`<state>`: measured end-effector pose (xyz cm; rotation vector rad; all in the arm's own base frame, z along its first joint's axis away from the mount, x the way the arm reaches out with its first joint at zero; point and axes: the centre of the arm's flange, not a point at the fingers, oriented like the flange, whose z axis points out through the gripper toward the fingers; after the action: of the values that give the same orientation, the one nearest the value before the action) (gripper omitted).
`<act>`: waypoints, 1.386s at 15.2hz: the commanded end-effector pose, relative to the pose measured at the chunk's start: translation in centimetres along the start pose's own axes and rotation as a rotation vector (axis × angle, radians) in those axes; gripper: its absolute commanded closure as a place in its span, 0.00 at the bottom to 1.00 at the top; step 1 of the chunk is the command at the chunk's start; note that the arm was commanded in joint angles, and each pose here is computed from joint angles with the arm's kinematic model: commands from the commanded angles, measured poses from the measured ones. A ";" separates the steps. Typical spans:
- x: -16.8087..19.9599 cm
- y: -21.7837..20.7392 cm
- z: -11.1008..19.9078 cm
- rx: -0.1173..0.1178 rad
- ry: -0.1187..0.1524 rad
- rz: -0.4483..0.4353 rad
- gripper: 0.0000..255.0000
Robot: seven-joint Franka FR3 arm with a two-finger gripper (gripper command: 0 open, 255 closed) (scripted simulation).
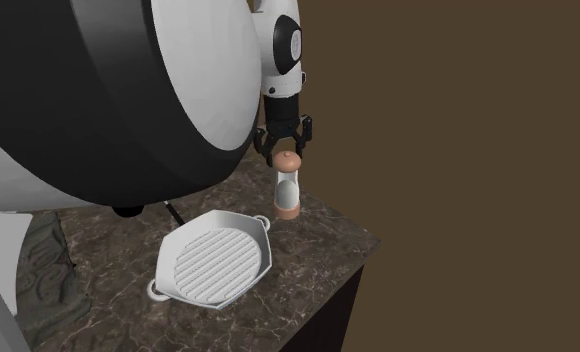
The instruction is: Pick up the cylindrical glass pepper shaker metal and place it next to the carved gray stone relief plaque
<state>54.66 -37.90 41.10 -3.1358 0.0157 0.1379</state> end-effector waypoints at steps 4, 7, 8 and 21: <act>-0.3 0.0 -2.6 0.000 0.000 0.000 1.00; -0.4 0.0 -4.2 0.000 0.000 0.000 1.00; -0.5 0.0 -4.7 0.000 0.000 0.000 1.00; -0.8 -1.2 -11.1 0.000 0.000 0.000 1.00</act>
<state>54.76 -37.41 51.77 -3.1358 0.0158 0.1383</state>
